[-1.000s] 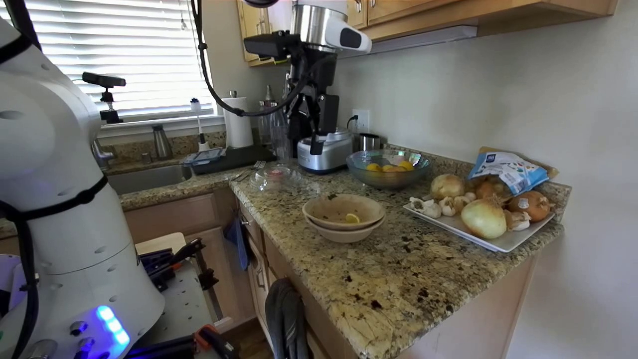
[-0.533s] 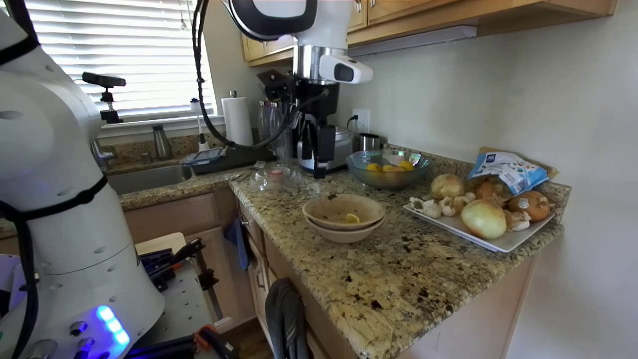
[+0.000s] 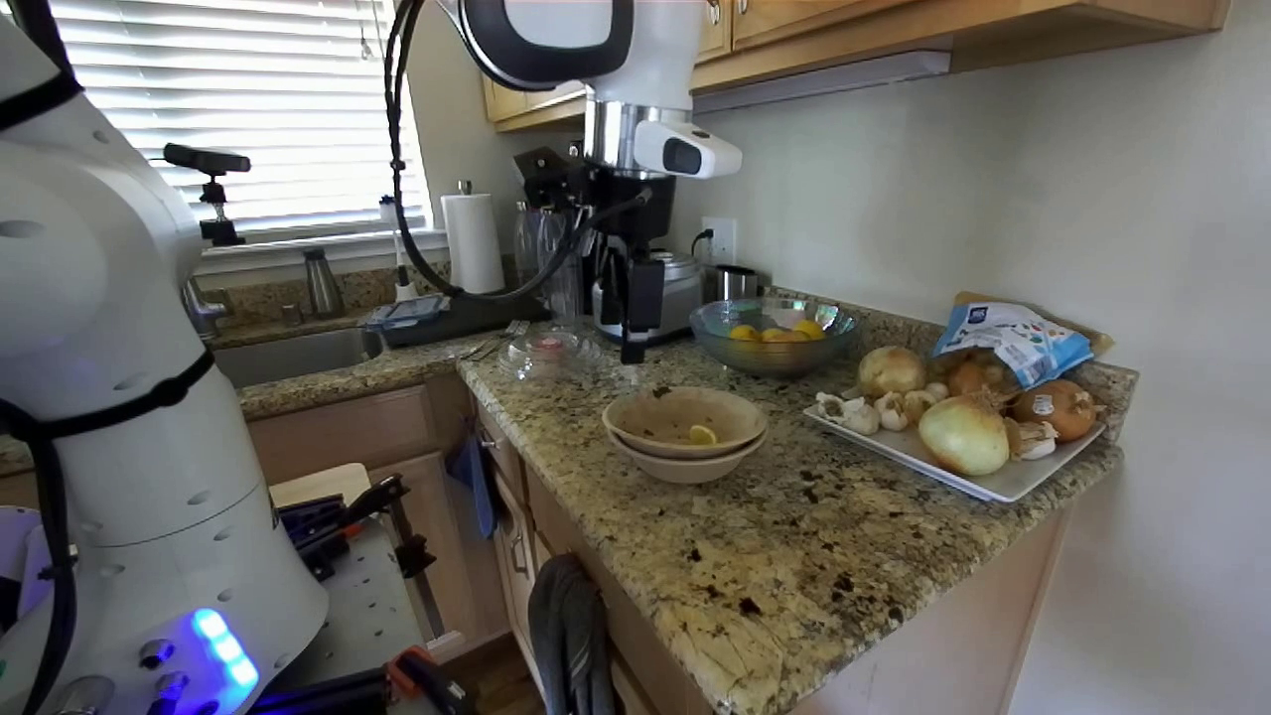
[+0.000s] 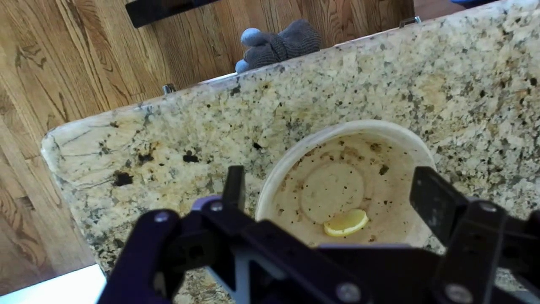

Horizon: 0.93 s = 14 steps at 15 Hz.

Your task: Unstack the bowls

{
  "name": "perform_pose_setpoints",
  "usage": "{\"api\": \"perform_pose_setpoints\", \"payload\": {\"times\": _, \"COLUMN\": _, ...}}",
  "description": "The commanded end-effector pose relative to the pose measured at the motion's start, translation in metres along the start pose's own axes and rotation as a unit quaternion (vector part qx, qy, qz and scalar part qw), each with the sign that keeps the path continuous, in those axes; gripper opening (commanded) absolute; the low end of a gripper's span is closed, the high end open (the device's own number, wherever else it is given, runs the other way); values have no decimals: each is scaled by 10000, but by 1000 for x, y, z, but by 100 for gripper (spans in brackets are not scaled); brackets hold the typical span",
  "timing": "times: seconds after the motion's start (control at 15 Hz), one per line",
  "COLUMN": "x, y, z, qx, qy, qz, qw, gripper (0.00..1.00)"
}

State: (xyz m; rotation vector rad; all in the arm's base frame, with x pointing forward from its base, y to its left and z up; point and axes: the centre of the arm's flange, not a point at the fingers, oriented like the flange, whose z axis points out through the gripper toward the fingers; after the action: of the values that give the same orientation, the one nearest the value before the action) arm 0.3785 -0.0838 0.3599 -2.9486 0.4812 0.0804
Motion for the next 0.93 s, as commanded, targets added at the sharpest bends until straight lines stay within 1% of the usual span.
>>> {"api": "perform_pose_setpoints", "payload": {"times": 0.0, "x": 3, "y": -9, "z": 22, "qx": 67, "qy": 397, "qz": 856, "qw": 9955, "gripper": 100}}
{"api": "perform_pose_setpoints", "payload": {"times": 0.2, "x": 9, "y": -15, "z": 41, "qx": -35, "qy": 722, "qz": 1510, "qw": 9859, "gripper": 100}}
{"api": "perform_pose_setpoints", "payload": {"times": 0.33, "x": 10, "y": -21, "z": 55, "qx": -72, "qy": 772, "qz": 1870, "qw": 9793, "gripper": 100}}
{"api": "perform_pose_setpoints", "payload": {"times": 0.67, "x": 7, "y": -31, "z": 92, "qx": -173, "qy": 598, "qz": 2498, "qw": 9663, "gripper": 100}}
{"api": "perform_pose_setpoints", "payload": {"times": 0.87, "x": 7, "y": -29, "z": 105, "qx": -194, "qy": 474, "qz": 2758, "qw": 9598, "gripper": 100}}
